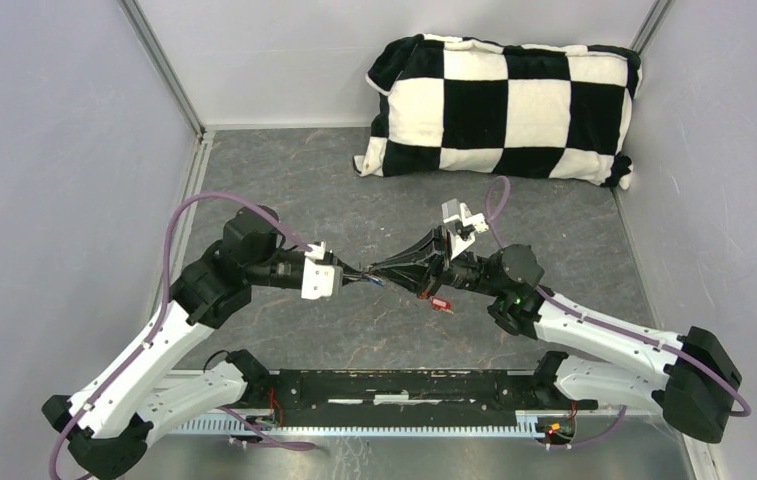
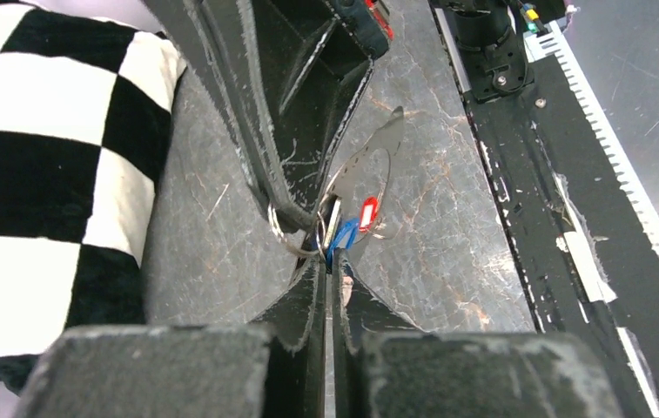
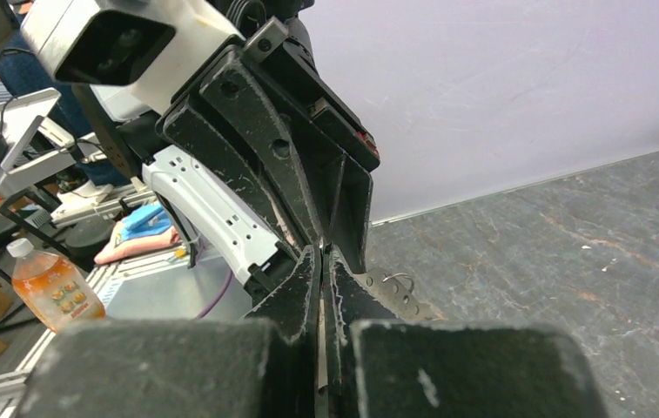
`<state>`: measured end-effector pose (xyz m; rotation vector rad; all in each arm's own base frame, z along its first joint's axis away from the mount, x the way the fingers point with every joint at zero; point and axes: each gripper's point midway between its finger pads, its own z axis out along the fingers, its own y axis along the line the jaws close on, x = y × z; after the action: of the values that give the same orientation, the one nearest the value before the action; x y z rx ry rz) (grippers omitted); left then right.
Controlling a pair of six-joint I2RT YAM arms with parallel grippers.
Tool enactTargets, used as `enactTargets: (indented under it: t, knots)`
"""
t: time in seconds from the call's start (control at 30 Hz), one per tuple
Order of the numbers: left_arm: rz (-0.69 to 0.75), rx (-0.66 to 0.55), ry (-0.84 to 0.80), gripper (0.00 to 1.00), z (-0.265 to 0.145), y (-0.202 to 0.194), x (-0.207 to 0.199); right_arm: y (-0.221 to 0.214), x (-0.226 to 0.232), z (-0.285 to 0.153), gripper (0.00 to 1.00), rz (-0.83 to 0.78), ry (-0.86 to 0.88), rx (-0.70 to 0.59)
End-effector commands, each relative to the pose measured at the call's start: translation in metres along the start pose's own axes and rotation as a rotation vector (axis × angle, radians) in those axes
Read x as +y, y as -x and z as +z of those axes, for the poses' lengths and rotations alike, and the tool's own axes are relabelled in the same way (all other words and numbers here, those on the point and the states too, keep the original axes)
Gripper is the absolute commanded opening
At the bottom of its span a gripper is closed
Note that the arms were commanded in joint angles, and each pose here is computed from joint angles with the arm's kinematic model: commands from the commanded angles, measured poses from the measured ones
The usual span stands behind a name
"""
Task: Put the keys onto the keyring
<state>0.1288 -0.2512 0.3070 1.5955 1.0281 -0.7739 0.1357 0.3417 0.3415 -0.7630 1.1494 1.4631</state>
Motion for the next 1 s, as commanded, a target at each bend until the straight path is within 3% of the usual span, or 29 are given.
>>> enactTargets:
  t: [0.0,0.33,0.4,0.53,0.7,0.97]
  knots:
    - [0.16,-0.017,-0.036,0.02,0.007,0.006,-0.003,0.017,-0.005,0.005,0.01,-0.004,-0.038,-0.086]
    - [0.158,0.024,0.036,0.04,0.003,0.008,0.012,-0.002,-0.014,-0.003,0.01,-0.002,-0.092,-0.031]
    - [0.136,0.013,0.023,0.26,0.004,0.009,0.009,0.0,-0.013,-0.002,0.01,-0.005,-0.091,-0.035]
    - [0.069,0.028,0.036,0.4,0.001,0.006,0.006,0.016,-0.009,0.002,0.0,-0.044,-0.078,-0.061]
    - [-0.054,0.094,0.104,0.97,-0.006,-0.009,0.007,0.037,-0.005,0.002,0.0,-0.101,-0.062,-0.077]
    - [-0.253,0.155,0.074,1.0,-0.004,-0.055,-0.034,0.062,0.001,0.002,0.01,-0.154,-0.055,-0.101]
